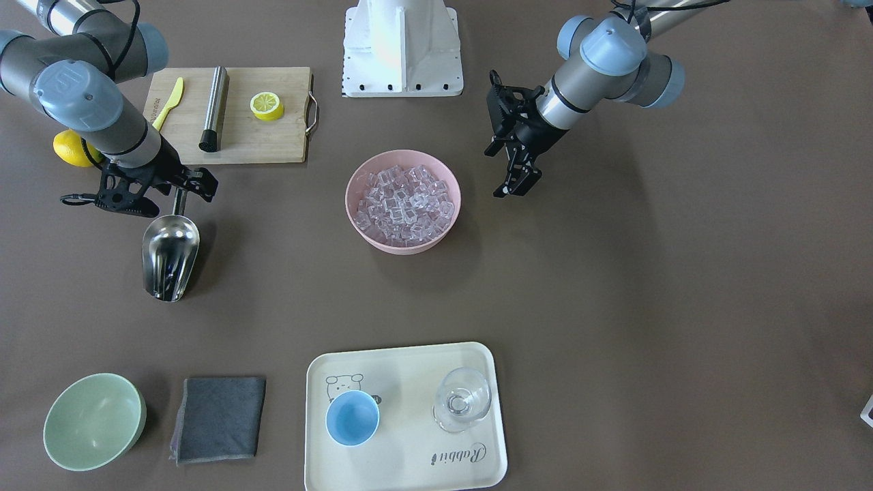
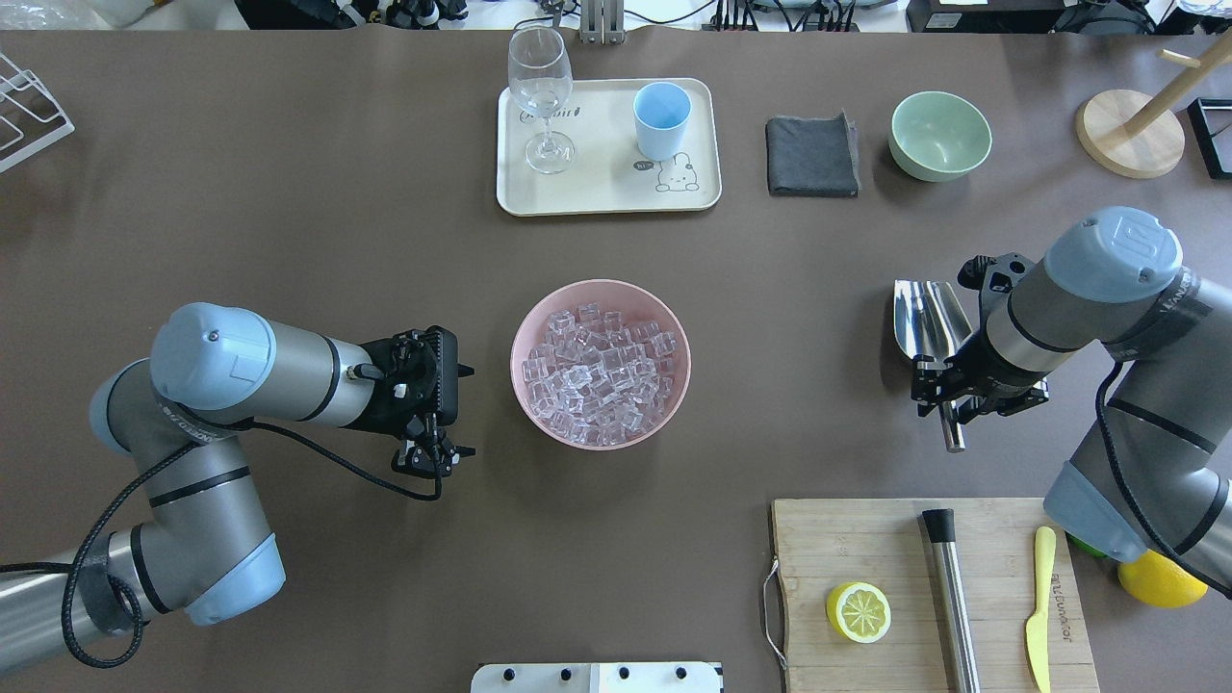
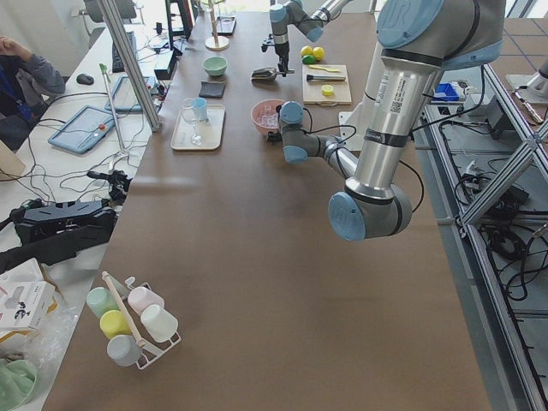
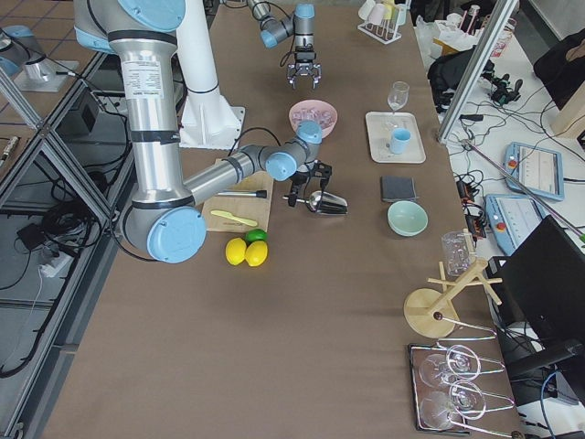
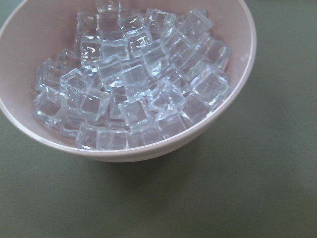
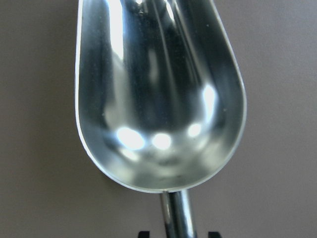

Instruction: Put ice in cup with scoop

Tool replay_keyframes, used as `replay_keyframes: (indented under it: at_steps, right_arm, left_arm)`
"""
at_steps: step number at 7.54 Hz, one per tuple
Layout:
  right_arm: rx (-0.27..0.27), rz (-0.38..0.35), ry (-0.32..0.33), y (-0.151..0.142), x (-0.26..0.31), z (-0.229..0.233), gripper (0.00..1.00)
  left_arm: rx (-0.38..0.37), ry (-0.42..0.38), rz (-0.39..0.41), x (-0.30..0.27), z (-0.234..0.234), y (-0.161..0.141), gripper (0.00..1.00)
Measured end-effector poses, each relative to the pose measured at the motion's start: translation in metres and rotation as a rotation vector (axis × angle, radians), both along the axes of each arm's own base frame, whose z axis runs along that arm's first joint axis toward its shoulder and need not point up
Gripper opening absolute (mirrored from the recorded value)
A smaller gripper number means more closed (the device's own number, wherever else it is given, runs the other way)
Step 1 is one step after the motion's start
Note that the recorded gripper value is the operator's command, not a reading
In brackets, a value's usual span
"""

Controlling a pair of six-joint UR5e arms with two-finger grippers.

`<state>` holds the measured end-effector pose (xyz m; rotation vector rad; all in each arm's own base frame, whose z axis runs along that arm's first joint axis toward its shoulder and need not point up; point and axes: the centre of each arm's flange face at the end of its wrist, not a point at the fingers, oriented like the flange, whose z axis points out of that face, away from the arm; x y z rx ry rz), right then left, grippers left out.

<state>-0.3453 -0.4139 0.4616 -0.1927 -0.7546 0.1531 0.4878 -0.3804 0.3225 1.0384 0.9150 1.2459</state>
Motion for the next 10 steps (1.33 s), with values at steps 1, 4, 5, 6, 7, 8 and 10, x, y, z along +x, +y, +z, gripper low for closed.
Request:
replay_keyframes:
  at_steps: [1,4,5,6,7,8,10]
  right_arm:
    - [-0.002,0.003,0.002,-0.001,0.002,0.002,0.00]
    - [0.003,0.005,-0.002,-0.001,0.003,-0.001,0.00]
    - [0.007,0.002,-0.013,-0.002,0.003,-0.007,0.00]
    - [0.020,-0.012,-0.022,-0.003,0.004,-0.011,0.00]
    - [0.044,-0.040,-0.027,-0.004,0.006,-0.015,0.00]
    - [0.080,-0.082,-0.028,-0.004,0.010,-0.024,0.00]
    - [0.188,-0.195,-0.017,-0.009,0.029,-0.066,0.00]
  left_arm:
    - [0.014,0.017,-0.012,0.007,0.008,-0.005,0.98]
    - [0.020,0.047,-0.021,0.032,0.023,-0.021,0.98]
    - [0.006,0.055,-0.032,0.035,0.020,-0.028,0.98]
    - [-0.008,0.064,-0.043,0.037,0.015,-0.034,0.98]
    - [-0.026,0.073,-0.055,0.037,0.009,-0.041,0.98]
    - [-0.048,0.081,-0.065,0.040,0.003,-0.046,0.98]
    - [-0.073,0.086,-0.050,0.052,-0.002,-0.044,0.98]
